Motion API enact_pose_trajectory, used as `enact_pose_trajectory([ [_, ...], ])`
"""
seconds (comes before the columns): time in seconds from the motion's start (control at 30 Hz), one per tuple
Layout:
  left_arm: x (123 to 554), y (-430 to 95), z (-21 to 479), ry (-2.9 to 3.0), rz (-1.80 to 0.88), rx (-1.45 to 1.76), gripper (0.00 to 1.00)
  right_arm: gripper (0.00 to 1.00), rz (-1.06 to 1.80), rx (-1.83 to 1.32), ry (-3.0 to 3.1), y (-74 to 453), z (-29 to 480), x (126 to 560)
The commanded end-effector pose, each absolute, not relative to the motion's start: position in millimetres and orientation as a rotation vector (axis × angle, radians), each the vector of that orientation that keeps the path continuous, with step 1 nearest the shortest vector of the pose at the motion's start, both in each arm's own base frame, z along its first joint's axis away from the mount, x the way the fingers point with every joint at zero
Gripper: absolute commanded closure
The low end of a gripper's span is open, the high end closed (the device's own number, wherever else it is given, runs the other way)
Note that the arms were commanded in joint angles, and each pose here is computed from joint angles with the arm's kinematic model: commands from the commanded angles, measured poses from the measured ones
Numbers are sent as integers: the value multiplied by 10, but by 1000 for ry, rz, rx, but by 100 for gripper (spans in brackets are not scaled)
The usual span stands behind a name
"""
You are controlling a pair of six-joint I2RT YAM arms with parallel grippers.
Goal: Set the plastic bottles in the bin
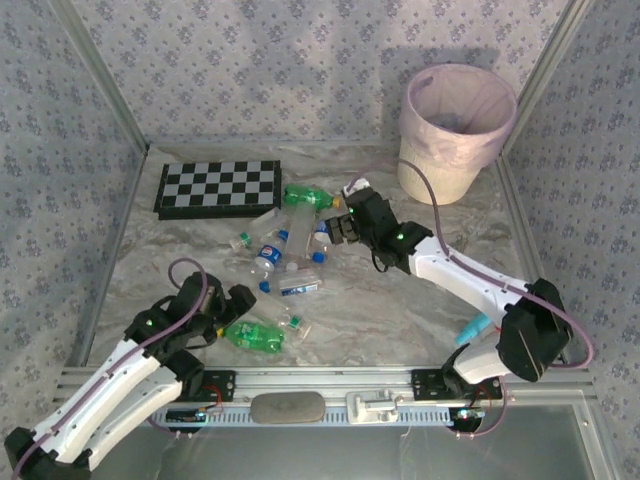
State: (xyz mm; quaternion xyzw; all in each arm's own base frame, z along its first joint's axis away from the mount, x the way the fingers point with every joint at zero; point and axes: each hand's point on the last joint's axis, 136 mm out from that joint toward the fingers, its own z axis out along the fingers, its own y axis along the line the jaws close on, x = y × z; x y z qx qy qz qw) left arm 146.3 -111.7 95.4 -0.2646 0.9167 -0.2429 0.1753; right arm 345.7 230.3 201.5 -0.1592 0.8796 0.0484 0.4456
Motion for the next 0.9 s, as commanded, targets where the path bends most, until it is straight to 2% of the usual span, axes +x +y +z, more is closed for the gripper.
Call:
enact_pose_trajectory([
  [0.0, 1240, -1073, 886, 2684, -653, -830, 8, 0, 105, -277, 2174, 2148, 2103, 3372],
  [0.3, 1114, -1149, 686, 2706, -679, -1014, 8, 0, 112, -250, 2182, 2147, 2067, 3292],
  [0.57, 1265, -1200, 499, 2602, -687, -1129, 9, 0, 105, -275, 2176, 2206, 2062, 3244],
  [0.87, 1407, -1164, 366, 2473, -640, -1228, 17, 0, 50, -313, 2194, 2207, 1990, 3159],
])
